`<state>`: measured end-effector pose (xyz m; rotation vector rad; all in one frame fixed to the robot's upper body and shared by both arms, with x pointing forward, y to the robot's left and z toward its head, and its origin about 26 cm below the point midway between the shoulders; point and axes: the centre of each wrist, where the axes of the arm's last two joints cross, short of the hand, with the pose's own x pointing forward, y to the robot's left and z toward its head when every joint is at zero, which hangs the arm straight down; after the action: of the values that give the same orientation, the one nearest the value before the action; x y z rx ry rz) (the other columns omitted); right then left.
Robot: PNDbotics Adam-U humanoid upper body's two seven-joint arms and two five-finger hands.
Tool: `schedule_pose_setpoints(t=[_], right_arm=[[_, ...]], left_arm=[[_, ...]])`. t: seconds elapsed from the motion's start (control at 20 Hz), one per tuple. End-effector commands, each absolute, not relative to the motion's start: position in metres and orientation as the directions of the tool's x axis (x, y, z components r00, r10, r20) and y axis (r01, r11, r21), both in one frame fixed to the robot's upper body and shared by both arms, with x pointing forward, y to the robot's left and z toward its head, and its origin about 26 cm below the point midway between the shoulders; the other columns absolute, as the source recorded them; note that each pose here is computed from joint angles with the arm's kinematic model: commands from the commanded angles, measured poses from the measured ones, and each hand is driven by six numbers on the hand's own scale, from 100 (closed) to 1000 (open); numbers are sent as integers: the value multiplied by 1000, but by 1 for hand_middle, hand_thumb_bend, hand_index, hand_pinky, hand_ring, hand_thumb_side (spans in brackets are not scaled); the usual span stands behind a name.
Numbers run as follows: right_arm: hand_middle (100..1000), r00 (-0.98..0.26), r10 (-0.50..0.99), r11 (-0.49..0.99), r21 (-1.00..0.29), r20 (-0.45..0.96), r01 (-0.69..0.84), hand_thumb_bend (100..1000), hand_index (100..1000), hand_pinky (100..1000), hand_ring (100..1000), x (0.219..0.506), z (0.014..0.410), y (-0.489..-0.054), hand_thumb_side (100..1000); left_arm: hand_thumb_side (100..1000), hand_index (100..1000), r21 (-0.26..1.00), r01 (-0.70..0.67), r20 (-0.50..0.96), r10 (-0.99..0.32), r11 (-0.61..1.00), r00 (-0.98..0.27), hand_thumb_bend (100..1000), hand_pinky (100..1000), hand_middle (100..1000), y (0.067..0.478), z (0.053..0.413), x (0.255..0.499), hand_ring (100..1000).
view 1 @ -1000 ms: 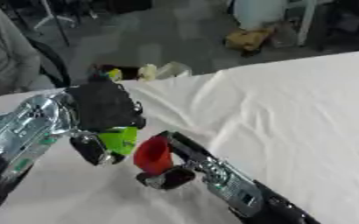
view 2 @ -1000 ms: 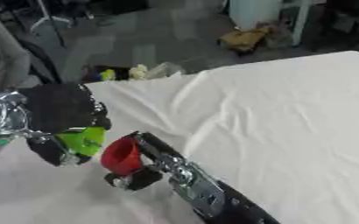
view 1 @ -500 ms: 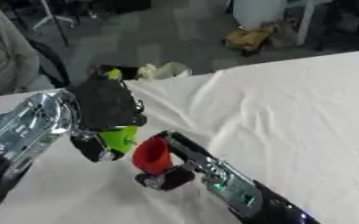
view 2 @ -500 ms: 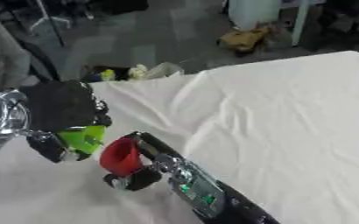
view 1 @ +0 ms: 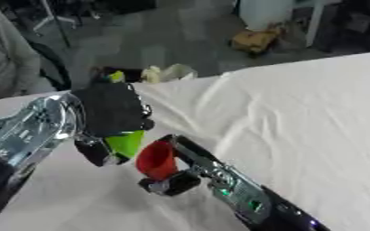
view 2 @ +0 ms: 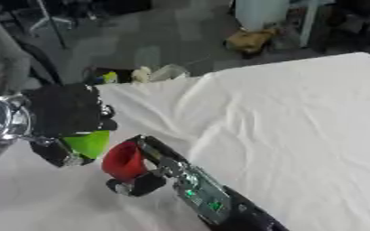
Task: Pour the contents of one cup into another cup.
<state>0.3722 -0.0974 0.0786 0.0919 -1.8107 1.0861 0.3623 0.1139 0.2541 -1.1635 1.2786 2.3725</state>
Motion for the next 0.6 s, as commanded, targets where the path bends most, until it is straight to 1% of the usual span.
schedule_pose_setpoints(t=[0.05, 0.35, 0.5, 0.6], right_arm=[[100, -545, 353, 602, -631, 760, -490, 100, 260, 435, 187, 373, 92, -91, 100], [100, -545, 352, 605, -629, 761, -488, 100, 261, 435, 187, 373, 92, -91, 100], [100, -542, 352, 609, -626, 763, -487, 100, 261, 435, 187, 373, 92, -91, 100], [101, -540, 353, 616, -624, 764, -482, 100, 262, 435, 188, 373, 92, -92, 100]], left_arm=[[455, 736, 489, -504, -745, -41, -712, -666, 100, 523, 245, 115, 261, 362, 100], [456, 736, 501, -505, -745, -53, -703, -665, 100, 521, 248, 116, 262, 362, 100], [458, 739, 558, -495, -725, -102, -666, -681, 100, 516, 264, 120, 262, 364, 100], [458, 742, 627, -473, -696, -171, -619, -697, 100, 515, 277, 127, 260, 369, 100]])
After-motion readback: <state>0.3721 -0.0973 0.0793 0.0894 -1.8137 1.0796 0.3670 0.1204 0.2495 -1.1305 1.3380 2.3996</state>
